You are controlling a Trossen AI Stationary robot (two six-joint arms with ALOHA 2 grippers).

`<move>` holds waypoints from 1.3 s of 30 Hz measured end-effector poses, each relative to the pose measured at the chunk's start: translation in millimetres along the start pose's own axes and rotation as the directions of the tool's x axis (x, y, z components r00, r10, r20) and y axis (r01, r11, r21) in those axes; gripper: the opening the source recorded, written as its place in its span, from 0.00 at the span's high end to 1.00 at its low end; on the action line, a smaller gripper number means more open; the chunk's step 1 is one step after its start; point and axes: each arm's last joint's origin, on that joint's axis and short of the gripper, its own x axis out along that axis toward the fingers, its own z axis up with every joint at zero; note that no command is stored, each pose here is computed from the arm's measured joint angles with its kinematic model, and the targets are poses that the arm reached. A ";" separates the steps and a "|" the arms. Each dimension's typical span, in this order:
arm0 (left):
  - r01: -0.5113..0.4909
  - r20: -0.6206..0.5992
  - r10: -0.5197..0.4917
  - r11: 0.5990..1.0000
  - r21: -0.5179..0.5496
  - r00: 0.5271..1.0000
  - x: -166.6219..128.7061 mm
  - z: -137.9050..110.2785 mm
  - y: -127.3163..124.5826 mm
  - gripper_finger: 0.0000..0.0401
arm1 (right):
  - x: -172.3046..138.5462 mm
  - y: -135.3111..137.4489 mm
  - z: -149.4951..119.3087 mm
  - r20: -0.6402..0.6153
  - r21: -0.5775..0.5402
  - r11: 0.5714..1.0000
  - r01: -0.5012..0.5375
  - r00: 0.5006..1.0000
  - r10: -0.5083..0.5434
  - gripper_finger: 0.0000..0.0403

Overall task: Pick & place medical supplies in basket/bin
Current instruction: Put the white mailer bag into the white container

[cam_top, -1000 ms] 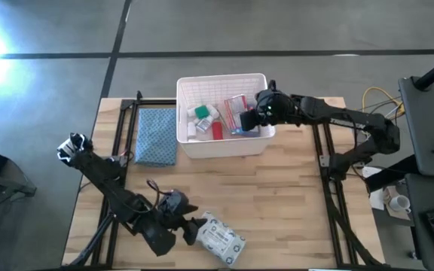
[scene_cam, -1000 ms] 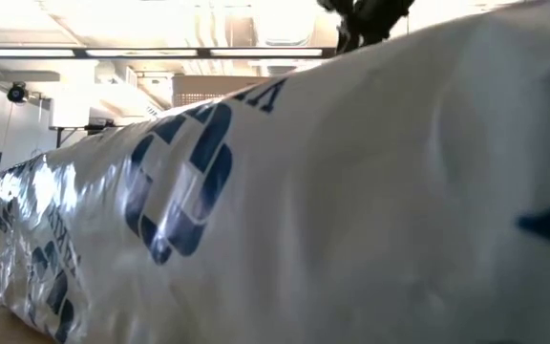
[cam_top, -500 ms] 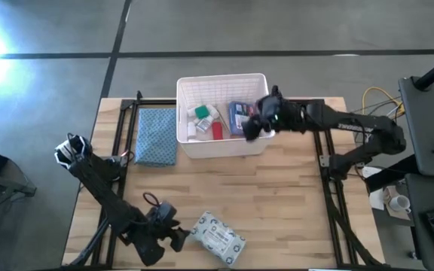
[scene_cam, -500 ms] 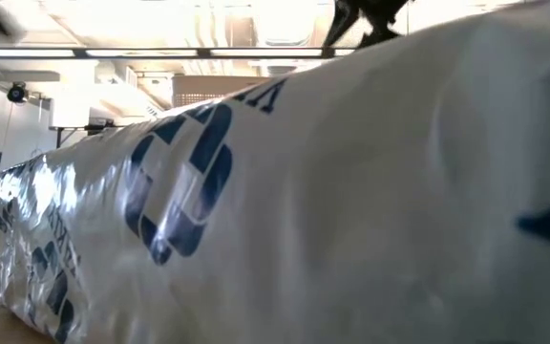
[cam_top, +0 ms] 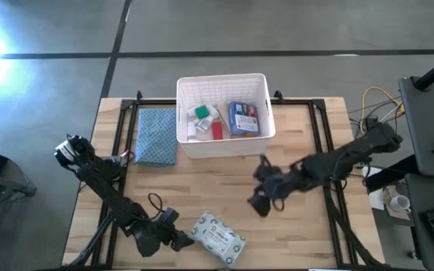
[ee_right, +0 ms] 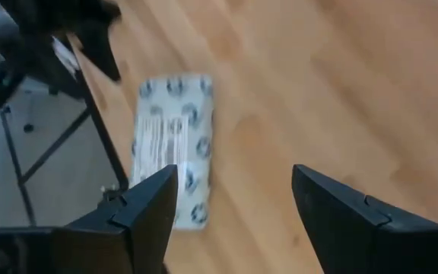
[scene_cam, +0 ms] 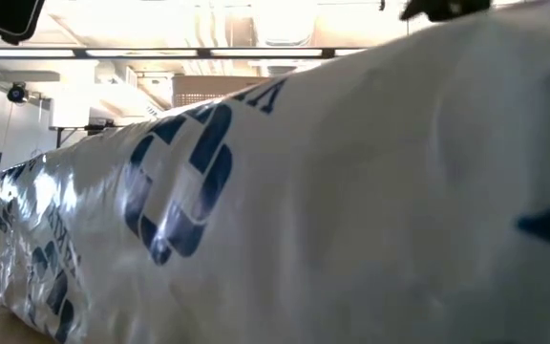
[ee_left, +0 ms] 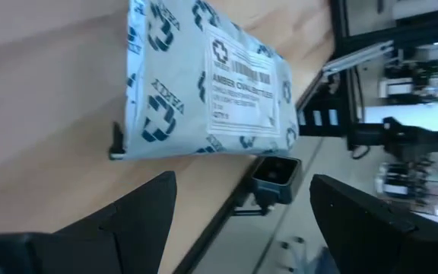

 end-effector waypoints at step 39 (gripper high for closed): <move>-0.136 0.023 0.137 0.990 -0.021 0.990 97.2 -19.6 11.8 0.30 | 232.6 -5.5 -40.1 -0.362 0.163 0.903 -0.396 0.828 0.429 0.39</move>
